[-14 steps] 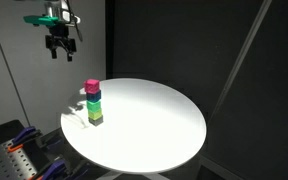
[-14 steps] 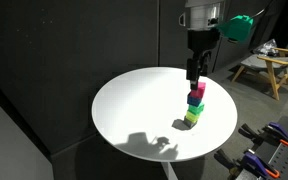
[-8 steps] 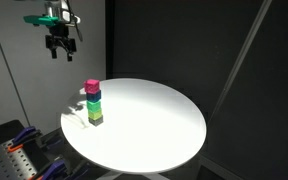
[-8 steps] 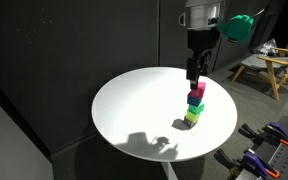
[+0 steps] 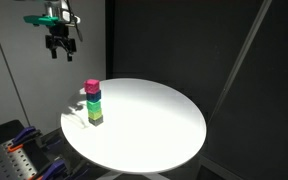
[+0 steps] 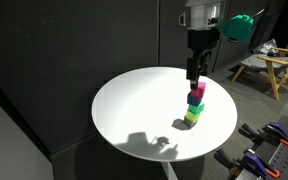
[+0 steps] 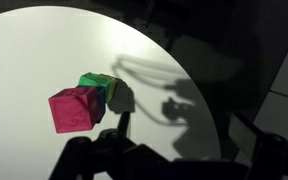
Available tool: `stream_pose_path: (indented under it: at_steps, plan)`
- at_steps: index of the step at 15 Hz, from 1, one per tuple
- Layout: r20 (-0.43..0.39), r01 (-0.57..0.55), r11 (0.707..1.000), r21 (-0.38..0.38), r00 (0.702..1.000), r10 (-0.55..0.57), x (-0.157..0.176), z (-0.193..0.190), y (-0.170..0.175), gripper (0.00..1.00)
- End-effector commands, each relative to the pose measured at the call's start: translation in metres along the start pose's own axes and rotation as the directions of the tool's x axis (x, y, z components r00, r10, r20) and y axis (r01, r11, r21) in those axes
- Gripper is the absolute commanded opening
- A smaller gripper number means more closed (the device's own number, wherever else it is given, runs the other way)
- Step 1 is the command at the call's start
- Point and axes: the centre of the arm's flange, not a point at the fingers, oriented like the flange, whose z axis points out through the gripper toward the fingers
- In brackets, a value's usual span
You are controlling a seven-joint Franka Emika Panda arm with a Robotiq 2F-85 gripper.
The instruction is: Put the pink block on the table
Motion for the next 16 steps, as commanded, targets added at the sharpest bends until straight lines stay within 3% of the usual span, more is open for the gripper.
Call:
stream_pose_path:
  at_steps: [1,16]
  plan:
    - [-0.004,-0.007,1.0,0.006,1.0,0.007,0.003,-0.001,0.001,1.0]
    - [-0.134,-0.107,0.992,0.072,0.984,0.116,0.024,-0.014,0.046,1.0]
